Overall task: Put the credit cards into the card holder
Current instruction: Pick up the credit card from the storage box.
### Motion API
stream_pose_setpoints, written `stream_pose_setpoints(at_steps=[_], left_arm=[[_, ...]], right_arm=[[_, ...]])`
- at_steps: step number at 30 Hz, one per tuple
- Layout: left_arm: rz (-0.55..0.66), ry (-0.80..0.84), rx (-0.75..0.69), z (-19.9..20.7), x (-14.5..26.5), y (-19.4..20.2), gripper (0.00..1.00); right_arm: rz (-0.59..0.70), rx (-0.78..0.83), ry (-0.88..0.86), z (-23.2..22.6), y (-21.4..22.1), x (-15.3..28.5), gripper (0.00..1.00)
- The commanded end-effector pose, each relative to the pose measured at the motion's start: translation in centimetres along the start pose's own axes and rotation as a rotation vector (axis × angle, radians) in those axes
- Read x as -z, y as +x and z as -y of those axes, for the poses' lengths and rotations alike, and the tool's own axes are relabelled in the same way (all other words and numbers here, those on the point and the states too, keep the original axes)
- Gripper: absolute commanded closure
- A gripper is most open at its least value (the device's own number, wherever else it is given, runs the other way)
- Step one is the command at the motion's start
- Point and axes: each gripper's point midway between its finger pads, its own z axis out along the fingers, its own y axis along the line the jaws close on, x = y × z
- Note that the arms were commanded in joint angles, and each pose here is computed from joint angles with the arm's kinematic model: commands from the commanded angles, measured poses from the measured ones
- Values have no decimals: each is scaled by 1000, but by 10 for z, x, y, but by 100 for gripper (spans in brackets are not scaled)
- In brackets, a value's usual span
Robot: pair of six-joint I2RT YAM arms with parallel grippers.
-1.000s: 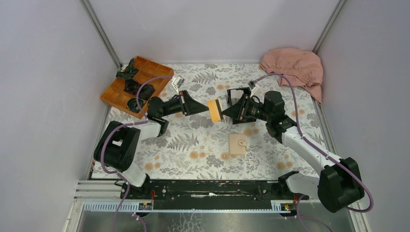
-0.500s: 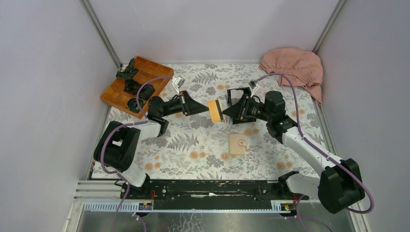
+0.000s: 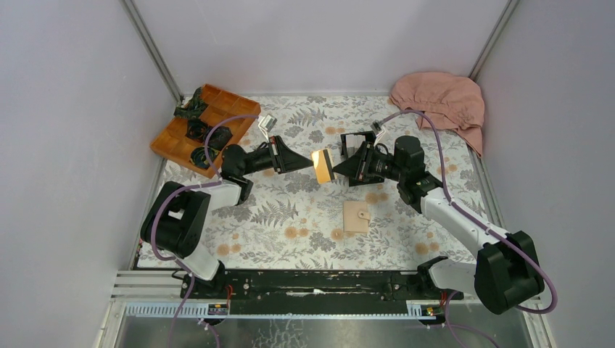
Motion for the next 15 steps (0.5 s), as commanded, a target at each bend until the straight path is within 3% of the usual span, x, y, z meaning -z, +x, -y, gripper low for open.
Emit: stream_pose_setpoints(at_steps=[1, 15], left_arm=[[12, 23, -46, 6, -2, -2, 100], [21, -65, -58, -10, -3, -5, 100]], right_arm=[[34, 55, -38, -12, -11, 4, 76], [36, 94, -19, -15, -13, 9, 82]])
